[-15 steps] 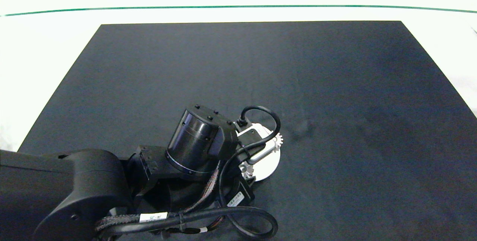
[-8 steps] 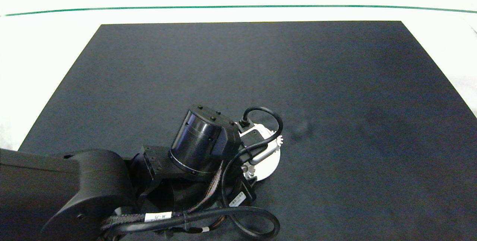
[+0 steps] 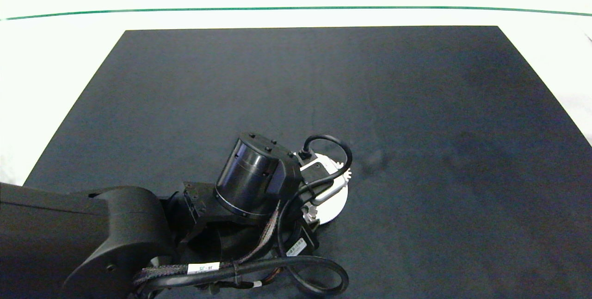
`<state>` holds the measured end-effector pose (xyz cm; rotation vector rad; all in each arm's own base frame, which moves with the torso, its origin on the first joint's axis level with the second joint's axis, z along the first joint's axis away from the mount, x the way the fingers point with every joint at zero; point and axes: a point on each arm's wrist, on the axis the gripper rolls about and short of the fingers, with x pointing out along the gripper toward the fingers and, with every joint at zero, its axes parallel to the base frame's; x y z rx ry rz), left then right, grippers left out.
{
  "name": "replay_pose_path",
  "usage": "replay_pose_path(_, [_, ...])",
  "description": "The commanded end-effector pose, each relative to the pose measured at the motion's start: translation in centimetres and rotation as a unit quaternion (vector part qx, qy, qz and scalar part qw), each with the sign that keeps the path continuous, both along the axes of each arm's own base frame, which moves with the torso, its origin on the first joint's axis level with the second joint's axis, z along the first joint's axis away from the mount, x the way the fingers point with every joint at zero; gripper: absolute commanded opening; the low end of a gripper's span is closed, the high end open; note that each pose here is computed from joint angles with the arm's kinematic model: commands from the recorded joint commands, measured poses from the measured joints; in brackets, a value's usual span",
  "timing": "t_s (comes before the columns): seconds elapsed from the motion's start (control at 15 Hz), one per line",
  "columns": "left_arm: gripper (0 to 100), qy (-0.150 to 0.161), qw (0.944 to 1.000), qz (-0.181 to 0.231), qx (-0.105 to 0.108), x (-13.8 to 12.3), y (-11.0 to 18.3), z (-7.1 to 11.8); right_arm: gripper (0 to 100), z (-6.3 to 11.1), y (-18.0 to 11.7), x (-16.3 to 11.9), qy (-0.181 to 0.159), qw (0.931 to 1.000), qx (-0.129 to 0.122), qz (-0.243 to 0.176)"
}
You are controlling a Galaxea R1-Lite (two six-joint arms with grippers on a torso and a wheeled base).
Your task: Install three planetary gears onto the carrier pins
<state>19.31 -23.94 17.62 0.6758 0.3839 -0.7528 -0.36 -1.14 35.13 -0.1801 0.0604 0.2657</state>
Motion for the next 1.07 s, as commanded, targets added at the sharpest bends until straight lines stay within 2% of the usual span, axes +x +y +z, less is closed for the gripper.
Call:
replay_pose_path(0.07, [25,-0.001,1.0,-0.001,0.002,0.0,0.0,0.0,100,0.0,0.0,0.0,0.001,1.0,-0.002,-0.001])
replay_pose_path(0.2, [25,-0.001,1.0,-0.001,0.002,0.0,0.0,0.0,100,0.0,0.0,0.0,0.001,1.0,-0.002,-0.001])
replay_pose_path(0.27, [100,-0.001,1.0,-0.001,0.002,0.0,0.0,0.0,100,0.0,0.0,0.0,0.001,1.0,-0.002,-0.001])
replay_pose_path(0.73, [100,0.002,1.0,0.002,0.003,0.1,-0.1,-0.2,100,0.0,-0.2,-0.2,-0.003,1.0,-0.003,-0.001])
replay_pose_path(0.87, [100,-0.008,0.9994,0.028,-0.016,0.6,1.6,1.2,100,-0.2,-0.1,-0.1,0.0,1.0,-0.008,-0.001])
replay_pose_path(0.93, [100,-0.023,0.998,0.047,-0.034,0.5,3.4,2.7,100,-0.3,0.0,0.0,0.002,1.0,-0.01,-0.001])
replay_pose_path(1.0, [100,-0.034,0.9955,0.075,-0.046,0.6,5.5,3.8,100,-0.5,0.1,0.1,0.006,0.9999,-0.012,-0.001])
replay_pose_path(1.07, [100,-0.053,0.9897,0.116,-0.065,0.6,8.3,5.5,100,-0.7,0.2,0.3,0.012,0.9998,-0.016,0.0])
